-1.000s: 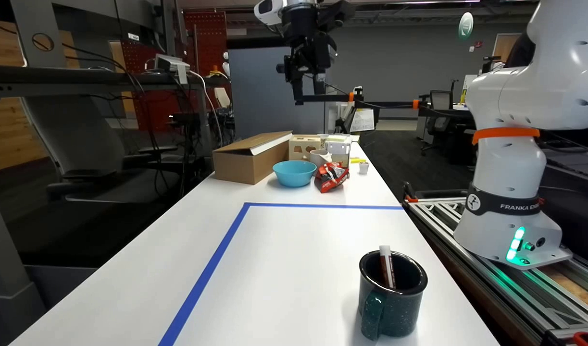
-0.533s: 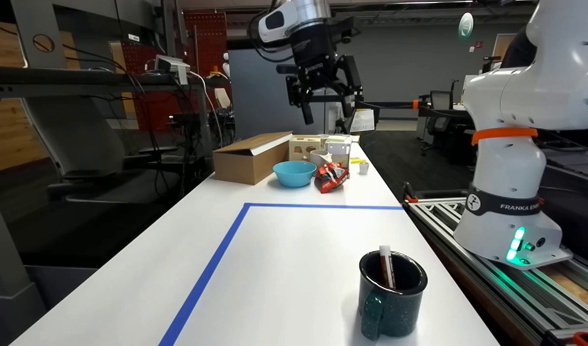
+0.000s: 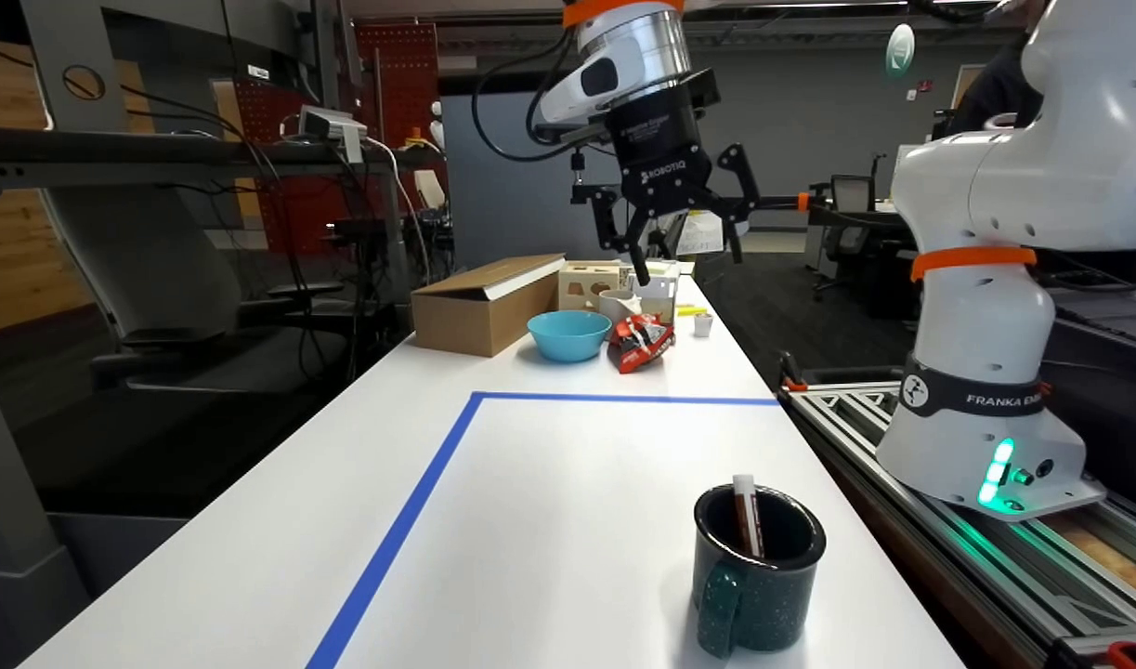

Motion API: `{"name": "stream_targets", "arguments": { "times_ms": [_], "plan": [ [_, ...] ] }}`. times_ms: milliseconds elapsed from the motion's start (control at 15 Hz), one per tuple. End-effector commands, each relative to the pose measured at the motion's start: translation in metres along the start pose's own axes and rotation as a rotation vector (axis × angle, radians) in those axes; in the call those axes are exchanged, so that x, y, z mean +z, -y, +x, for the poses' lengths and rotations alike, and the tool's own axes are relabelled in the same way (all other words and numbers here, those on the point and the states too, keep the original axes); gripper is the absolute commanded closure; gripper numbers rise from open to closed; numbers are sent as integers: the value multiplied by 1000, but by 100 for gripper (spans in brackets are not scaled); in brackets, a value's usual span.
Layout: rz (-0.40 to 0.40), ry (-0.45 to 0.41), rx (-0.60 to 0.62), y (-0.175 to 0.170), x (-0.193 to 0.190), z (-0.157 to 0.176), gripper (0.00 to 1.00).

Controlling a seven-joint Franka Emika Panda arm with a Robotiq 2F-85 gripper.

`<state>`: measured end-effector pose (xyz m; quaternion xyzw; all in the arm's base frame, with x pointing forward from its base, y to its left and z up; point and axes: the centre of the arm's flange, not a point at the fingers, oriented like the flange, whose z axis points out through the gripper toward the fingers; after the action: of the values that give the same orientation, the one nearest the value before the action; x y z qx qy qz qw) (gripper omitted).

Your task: Remove the marker from the cup

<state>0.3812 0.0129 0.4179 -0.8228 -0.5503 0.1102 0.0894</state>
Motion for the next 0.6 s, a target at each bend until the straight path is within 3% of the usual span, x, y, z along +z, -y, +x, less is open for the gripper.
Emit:
{"name": "stream_targets", "arguments": {
  "times_ms": [0,267,533],
  "plan": [
    [0,-1,2,-1,0,0,0],
    [-18,-45,75,-16,15,2,0],
    [-18,-76,51,-12,35,19,0]
  ]
}}
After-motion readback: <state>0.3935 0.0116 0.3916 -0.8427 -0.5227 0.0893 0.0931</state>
